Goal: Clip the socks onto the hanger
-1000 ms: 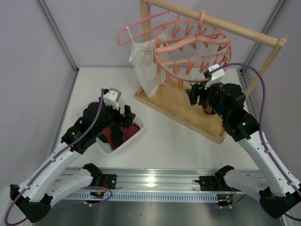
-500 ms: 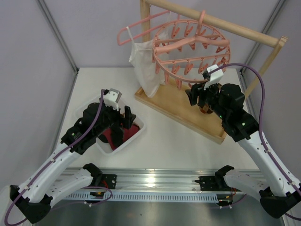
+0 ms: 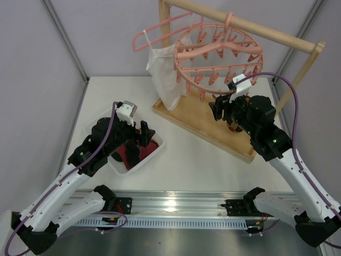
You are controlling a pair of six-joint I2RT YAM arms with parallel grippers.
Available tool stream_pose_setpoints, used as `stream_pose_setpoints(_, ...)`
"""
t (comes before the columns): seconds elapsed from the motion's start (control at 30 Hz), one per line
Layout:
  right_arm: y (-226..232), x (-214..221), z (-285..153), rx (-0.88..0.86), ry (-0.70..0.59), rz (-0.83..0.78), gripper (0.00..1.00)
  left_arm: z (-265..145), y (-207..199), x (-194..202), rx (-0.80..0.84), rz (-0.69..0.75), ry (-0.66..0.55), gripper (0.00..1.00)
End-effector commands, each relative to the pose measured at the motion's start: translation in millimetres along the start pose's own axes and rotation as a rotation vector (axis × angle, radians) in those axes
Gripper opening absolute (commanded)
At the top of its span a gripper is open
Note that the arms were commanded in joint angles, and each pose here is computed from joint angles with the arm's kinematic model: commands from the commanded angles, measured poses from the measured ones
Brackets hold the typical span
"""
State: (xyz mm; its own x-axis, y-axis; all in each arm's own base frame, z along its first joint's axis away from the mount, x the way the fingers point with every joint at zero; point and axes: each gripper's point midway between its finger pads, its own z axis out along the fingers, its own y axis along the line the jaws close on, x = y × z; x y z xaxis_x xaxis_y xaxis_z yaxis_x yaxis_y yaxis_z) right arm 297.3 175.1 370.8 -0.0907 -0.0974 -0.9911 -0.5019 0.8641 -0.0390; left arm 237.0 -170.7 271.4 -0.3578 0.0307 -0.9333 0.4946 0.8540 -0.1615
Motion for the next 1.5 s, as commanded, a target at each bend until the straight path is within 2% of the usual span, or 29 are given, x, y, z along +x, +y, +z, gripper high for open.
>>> stream_pose_setpoints(0.0, -2.8, -9.5, 0.7, 0.022, -0.041, -0.012, 0.63, -2.2, -4.4, -8.6, 0.028, -0.019, -0.043, 1.0)
stream_pose_setpoints(0.53, -5.5, -0.1, 9.5, 0.066, -0.014, -0.044, 0.67, -1.7, -5.1, -8.2, 0.033, -0.025, -0.051, 0.99)
stream_pose_setpoints(0.7, -5.5, -6.7, 4.3, 0.071, -0.033, -0.009, 0.68, 2.2, -46.5, -16.4, 0.239, -0.111, -0.078, 0.99)
stream_pose_setpoints(0.8, -6.2, -11.9, -1.1, 0.082, -0.046, 0.033, 0.67, 9.9, -71.7, -25.8, 0.33, -0.157, -0.146, 1.0)
stream_pose_setpoints(0.97, -6.9, -16.9, -5.1, 0.092, -0.045, 0.072, 0.67, 31.9, -104.6, -45.9, 0.409, -0.135, -0.267, 1.0)
stream_pose_setpoints(1.1, -5.5, -18.7, -5.8, 0.09, -0.043, 0.103, 0.67, 53.7, -130.6, -61.0, 0.464, -0.081, -0.316, 1.0)
stream_pose_setpoints(1.23, -3.7, -22.6, -7.0, 0.086, -0.046, 0.132, 0.66, 68.5, -151.3, -79.6, 0.521, -0.031, -0.418, 0.99)
stream_pose_setpoints(1.47, -3.3, -30.2, -10.4, 0.09, -0.056, 0.173, 0.66, 87.8, -169.6, -90.9, 0.586, 0.04, -0.518, 0.96)
